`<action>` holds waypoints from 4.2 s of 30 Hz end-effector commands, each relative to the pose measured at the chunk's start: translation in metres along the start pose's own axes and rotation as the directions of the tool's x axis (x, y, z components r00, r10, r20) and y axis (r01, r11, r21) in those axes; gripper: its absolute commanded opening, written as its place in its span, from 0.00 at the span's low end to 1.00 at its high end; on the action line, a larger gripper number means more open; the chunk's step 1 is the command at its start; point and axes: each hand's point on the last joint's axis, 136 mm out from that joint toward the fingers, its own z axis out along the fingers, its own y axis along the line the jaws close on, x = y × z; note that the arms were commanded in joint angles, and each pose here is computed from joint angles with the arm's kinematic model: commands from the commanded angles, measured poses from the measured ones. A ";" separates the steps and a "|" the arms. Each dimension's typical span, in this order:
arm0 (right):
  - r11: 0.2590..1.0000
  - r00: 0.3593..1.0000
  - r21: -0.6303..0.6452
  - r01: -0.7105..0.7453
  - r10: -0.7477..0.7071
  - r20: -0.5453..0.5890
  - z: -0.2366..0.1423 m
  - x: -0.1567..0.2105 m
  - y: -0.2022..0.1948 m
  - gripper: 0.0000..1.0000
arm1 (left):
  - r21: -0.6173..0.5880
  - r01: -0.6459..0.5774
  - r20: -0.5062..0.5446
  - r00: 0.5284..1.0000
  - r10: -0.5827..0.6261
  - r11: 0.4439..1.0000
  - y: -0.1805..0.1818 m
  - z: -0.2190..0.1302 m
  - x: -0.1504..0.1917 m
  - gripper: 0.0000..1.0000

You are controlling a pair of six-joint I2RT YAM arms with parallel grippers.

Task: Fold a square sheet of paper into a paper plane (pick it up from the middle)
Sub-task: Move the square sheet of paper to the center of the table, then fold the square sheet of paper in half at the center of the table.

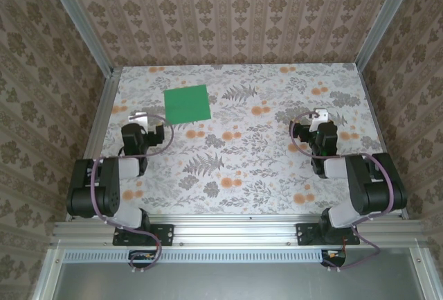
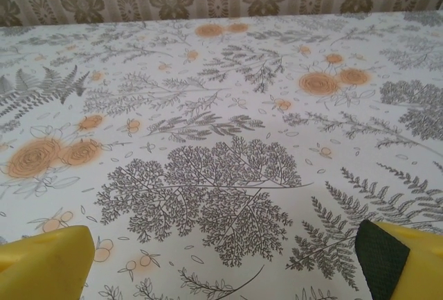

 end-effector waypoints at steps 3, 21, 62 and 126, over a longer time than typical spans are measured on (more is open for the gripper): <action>0.998 1.000 0.066 0.011 -0.013 0.025 -0.017 -0.048 -0.001 1.00 | -0.113 0.131 -0.037 0.990 -0.136 0.985 0.028 -0.021 -0.046 1.00; 0.846 0.812 -0.086 -0.526 0.469 -0.349 0.009 -0.062 0.060 1.00 | 0.067 0.415 -0.476 0.812 -0.337 0.907 -0.099 0.040 -0.064 1.00; 0.871 0.772 -0.093 -0.483 0.374 -0.514 -0.002 -0.030 0.100 1.00 | 0.098 0.281 -0.899 0.437 -0.037 0.955 -0.309 -0.108 0.145 0.74; 0.957 0.549 -0.225 0.182 -0.289 -0.784 -0.065 0.071 0.298 1.00 | -0.160 0.715 -0.677 0.422 -0.603 0.680 -0.068 -0.115 0.064 0.84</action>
